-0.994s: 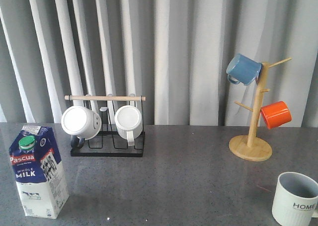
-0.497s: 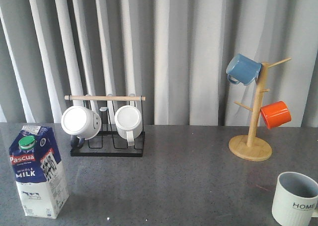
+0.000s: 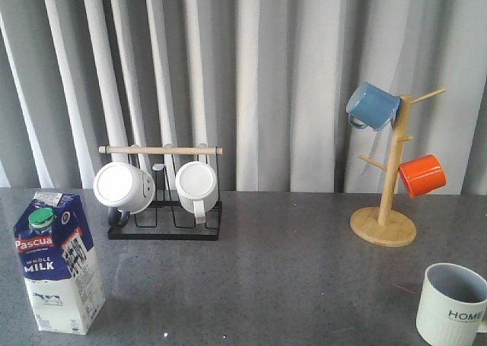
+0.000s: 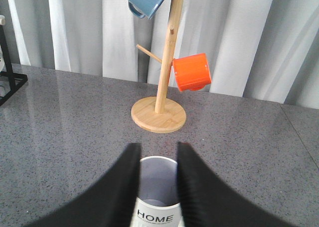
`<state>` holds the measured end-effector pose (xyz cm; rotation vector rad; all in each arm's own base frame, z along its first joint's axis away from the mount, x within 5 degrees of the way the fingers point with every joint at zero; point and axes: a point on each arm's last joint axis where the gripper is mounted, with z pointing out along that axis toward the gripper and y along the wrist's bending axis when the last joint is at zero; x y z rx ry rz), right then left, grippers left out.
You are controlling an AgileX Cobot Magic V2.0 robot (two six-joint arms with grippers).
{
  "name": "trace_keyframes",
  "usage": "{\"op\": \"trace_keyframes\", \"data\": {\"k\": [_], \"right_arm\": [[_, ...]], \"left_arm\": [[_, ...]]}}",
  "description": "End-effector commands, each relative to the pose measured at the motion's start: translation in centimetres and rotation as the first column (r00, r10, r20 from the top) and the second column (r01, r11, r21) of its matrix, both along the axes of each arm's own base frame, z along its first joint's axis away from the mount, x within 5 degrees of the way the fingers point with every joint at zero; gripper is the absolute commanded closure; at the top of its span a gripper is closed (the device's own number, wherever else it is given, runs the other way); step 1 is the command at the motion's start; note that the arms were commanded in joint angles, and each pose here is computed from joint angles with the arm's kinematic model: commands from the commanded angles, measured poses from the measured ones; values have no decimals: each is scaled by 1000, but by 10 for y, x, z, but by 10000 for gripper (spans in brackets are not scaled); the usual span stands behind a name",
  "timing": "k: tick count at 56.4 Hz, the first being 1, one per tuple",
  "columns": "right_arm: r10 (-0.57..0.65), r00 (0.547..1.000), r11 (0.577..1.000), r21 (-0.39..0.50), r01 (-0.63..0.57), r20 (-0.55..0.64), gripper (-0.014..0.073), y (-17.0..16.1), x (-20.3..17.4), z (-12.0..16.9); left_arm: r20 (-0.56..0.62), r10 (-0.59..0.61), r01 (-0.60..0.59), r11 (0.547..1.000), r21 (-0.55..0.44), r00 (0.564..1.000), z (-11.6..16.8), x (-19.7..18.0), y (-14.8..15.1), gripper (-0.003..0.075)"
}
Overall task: Place milk next to cup
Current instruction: 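Close the right gripper on the HOME mug's handle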
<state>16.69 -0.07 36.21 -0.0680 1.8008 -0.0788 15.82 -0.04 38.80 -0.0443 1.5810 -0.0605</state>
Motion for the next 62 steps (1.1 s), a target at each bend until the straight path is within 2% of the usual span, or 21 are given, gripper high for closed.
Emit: {"op": "trace_keyframes", "data": {"k": [1, 4, 7, 10, 13, 28, 34, 42, 49, 58, 62], "right_arm": [[3, 993, 1000, -8, -2, 117, 157, 0, 0, 19], [3, 993, 1000, -9, -2, 122, 60, 0, 0, 20], [4, 993, 1000, -13, -3, 122, -15, 0, 1, 20], [6, 991, 1000, -16, -4, 131, -69, 0, 1, 21], [6, 991, 1000, -15, -4, 134, -88, 0, 1, 21], [6, 991, 1000, -12, -5, 135, -43, 0, 1, 21], [10, 992, 998, -66, -1, 125, -10, -1, 2, 20], [14, 992, 997, -79, -4, 125, 33, -1, 5, 18], [6, 998, 992, -124, 1, 56, 46, -4, 22, 6], [-116, 992, 992, -47, 114, -50, 46, -27, 46, -18], [-142, 990, 990, -25, 142, -23, 46, -34, 49, -30]], "left_arm": [[101, 10, -8, 1000, -19, 995, 18, 2, 1, 206], [103, 13, -11, 1000, -20, 995, 17, 5, 1, 121], [96, 12, -10, 1000, -19, 995, 16, 7, 1, 69], [89, 11, -9, 1000, -19, 996, 15, 7, 1, 40], [89, 11, -9, 1000, -19, 996, 15, 7, 1, 32], [89, 11, -9, 1000, -19, 996, 15, 7, 1, 84], [89, 11, -9, 1000, -19, 996, 15, 7, 1, 122], [89, 11, -9, 1000, -19, 996, 15, 7, 1, 169], [89, 11, -9, 1000, -19, 996, 15, 7, 1, 197], [89, 13, -11, 1000, -19, 996, 15, 7, 1, 208], [89, 13, -11, 1000, -19, 996, 15, 7, 1, 208]]}}
